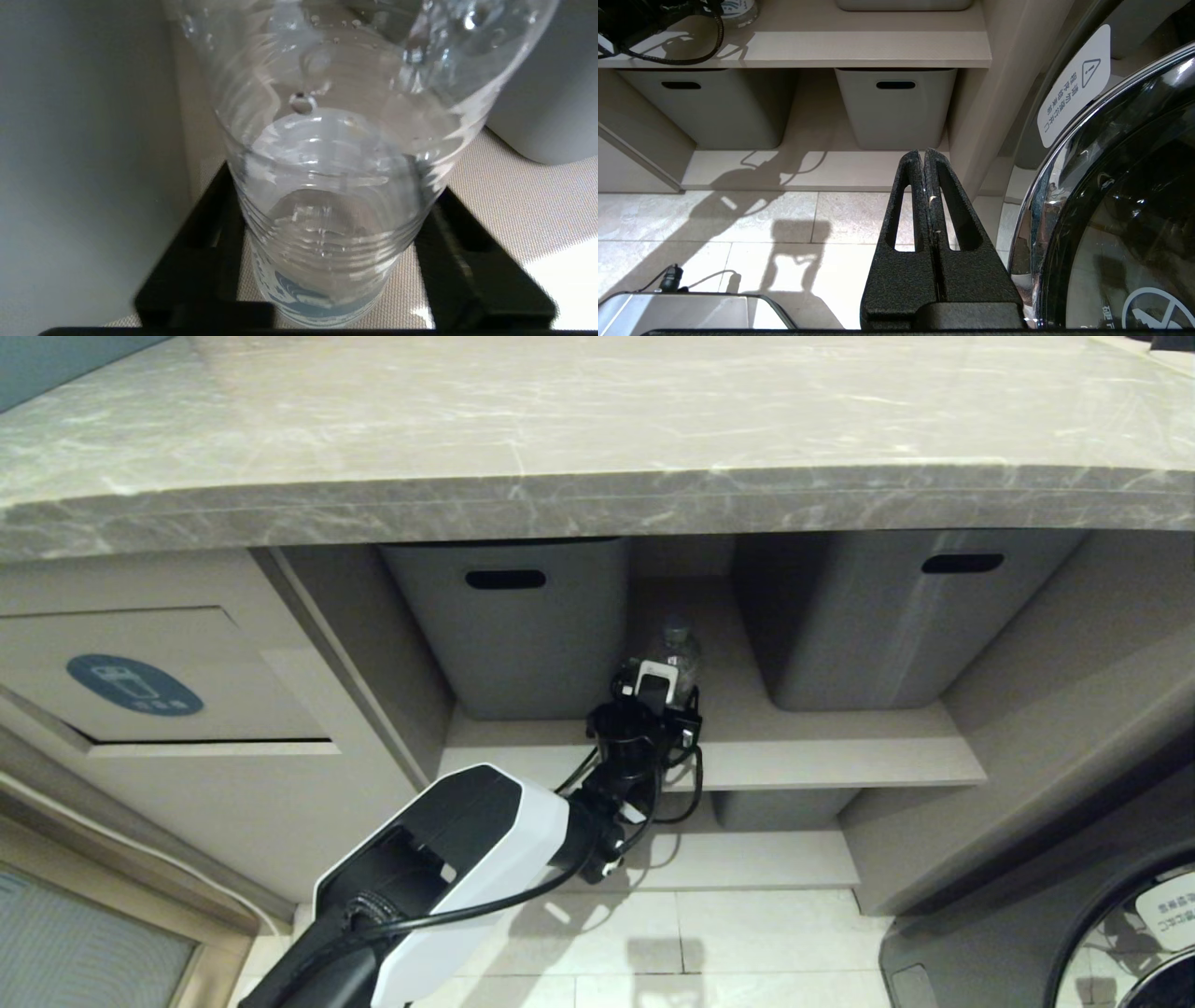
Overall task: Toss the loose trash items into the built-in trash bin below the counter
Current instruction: Pick up the garbage
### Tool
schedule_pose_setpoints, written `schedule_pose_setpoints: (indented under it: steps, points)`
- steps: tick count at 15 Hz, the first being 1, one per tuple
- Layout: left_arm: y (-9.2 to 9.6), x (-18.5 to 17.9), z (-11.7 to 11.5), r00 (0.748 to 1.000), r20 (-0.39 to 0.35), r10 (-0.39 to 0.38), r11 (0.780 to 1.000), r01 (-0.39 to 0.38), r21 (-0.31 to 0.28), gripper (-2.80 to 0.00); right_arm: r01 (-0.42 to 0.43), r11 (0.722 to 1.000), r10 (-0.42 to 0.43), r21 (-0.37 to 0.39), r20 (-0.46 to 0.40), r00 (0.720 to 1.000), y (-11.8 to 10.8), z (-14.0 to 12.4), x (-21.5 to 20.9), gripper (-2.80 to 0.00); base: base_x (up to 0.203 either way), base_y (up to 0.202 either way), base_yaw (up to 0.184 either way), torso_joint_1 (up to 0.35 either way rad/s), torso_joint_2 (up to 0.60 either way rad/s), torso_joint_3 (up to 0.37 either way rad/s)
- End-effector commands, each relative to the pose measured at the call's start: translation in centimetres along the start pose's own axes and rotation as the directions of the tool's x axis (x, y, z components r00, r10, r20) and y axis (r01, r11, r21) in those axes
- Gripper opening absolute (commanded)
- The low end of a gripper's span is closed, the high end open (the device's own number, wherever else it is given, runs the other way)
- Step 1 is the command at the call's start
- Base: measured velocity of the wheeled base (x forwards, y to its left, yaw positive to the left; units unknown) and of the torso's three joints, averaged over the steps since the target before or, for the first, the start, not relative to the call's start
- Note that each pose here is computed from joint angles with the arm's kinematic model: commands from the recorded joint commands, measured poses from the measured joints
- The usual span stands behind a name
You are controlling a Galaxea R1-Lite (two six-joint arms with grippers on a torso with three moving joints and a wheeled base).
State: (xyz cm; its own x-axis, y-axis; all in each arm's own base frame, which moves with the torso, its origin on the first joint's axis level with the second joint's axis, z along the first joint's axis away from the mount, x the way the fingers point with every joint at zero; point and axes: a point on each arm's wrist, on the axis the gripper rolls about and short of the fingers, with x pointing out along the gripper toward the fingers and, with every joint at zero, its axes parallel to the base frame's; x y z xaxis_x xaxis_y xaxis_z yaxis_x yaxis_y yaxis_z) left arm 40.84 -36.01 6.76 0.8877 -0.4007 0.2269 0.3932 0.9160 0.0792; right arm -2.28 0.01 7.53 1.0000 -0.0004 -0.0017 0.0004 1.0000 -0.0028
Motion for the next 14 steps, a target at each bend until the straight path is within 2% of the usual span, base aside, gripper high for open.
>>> schedule_pose_setpoints:
  steps: [1,4,6,10,12,14]
  points:
    - [0.0,0.0,-0.2,1.000,0.000,0.007,1.000,-0.007,0.000,-2.80,0.000,1.000,0.000,0.000,0.000,1.000,0.0,0.0,0.0,-2.80,0.000,0.000,0.000,0.000,0.00,0.000]
    - [-0.3,-0.1,0.4,1.000,0.014,0.007,1.000,-0.007,-0.007,-2.80,0.000,1.000,0.000,0.000,0.000,1.000,0.0,0.0,0.0,-2.80,0.000,0.000,0.000,0.000,0.00,0.000]
    - [-1.4,-0.9,2.4,1.000,0.023,-0.013,0.999,0.014,-0.038,-2.80,0.000,1.000,0.000,0.000,0.000,1.000,0.0,0.0,0.0,-2.80,0.000,0.000,0.000,0.000,0.00,0.000]
    - [-2.5,-5.7,4.5,0.993,-0.102,-0.055,0.997,0.049,-0.057,-2.80,0.000,1.000,0.000,0.000,0.000,1.000,0.0,0.0,0.0,-2.80,0.000,0.000,0.000,0.000,0.00,0.000]
    - [-1.4,-10.1,7.5,0.982,-0.171,-0.082,0.996,0.073,-0.053,-2.80,0.000,1.000,0.000,0.000,0.000,1.000,0.0,0.0,0.0,-2.80,0.000,0.000,0.000,0.000,0.00,0.000]
    - [1.2,-15.0,11.0,0.973,-0.214,-0.089,0.995,0.077,-0.066,-2.80,0.000,1.000,0.000,0.000,0.000,1.000,0.0,0.0,0.0,-2.80,0.000,0.000,0.000,0.000,0.00,0.000]
